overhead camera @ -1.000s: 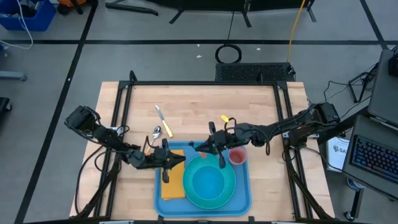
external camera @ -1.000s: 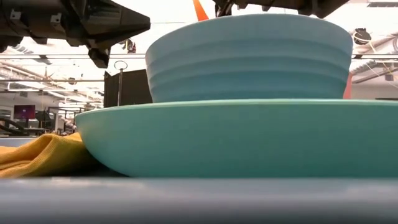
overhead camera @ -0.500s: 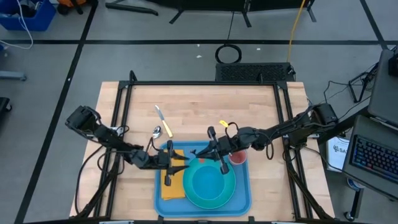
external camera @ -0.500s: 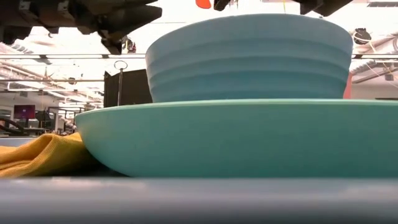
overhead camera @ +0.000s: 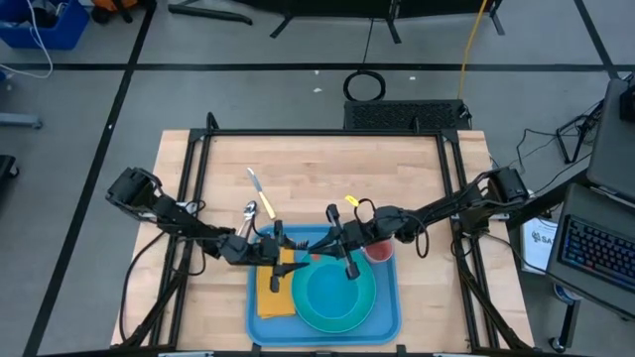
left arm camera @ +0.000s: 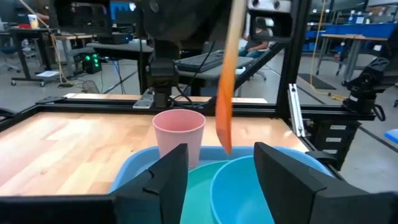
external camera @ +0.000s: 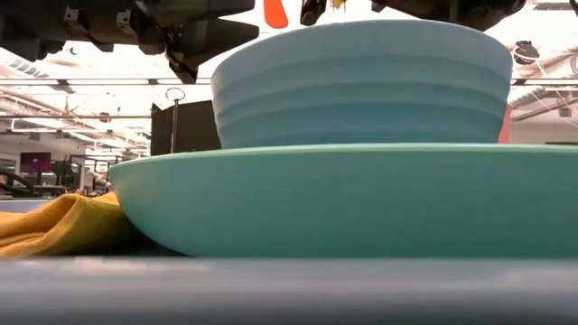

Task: Set up tray
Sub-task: Put the orange fork on the yellow napkin

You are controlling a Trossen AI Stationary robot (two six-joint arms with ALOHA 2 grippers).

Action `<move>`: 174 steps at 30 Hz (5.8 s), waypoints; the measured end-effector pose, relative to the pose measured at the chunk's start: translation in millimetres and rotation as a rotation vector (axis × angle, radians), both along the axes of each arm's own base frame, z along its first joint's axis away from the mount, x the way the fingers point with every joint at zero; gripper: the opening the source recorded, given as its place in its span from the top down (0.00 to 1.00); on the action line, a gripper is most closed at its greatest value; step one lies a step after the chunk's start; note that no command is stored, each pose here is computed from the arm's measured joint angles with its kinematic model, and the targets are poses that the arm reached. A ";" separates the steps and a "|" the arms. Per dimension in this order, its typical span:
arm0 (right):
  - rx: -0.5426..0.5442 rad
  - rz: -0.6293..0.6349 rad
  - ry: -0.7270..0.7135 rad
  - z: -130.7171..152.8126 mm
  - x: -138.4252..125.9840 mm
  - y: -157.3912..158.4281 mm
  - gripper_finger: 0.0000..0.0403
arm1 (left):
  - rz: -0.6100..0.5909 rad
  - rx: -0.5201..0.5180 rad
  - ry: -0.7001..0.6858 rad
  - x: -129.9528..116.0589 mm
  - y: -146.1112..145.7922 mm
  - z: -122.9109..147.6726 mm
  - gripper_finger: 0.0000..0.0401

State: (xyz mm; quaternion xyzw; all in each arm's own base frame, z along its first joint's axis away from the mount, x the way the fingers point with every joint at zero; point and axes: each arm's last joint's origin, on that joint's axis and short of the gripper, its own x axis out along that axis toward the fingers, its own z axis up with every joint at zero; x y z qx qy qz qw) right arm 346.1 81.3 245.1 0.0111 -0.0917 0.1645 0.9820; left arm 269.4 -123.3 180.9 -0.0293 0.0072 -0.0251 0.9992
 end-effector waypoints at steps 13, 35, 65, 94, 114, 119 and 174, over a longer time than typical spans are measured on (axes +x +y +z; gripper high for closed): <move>0.000 -0.001 -0.033 3.0 -0.8 0.6 1.00 | 0.037 -0.032 -0.008 4.7 10.9 0.9 0.53; -0.048 -0.042 0.020 -2.9 0.8 -0.2 1.00 | 0.002 -0.006 0.046 6.1 13.1 -4.5 0.53; -0.077 -0.038 0.011 -13.2 4.9 3.9 1.00 | -0.004 0.000 -0.001 8.7 18.7 0.3 0.76; -0.055 -0.038 0.025 -27.7 11.8 0.5 1.00 | 0.005 0.082 0.015 3.7 7.3 -1.6 1.00; -0.062 -0.042 0.038 -29.1 12.1 0.0 0.93 | 0.064 0.138 0.043 -1.5 -1.0 -4.5 1.00; -0.068 -0.042 0.041 -29.6 12.2 0.1 0.93 | 0.047 0.145 0.046 -3.1 -4.3 -5.0 1.00; -0.252 -0.111 0.157 -0.1 -115.0 -30.1 0.93 | 0.046 -0.434 0.278 -101.0 -101.6 -36.2 1.00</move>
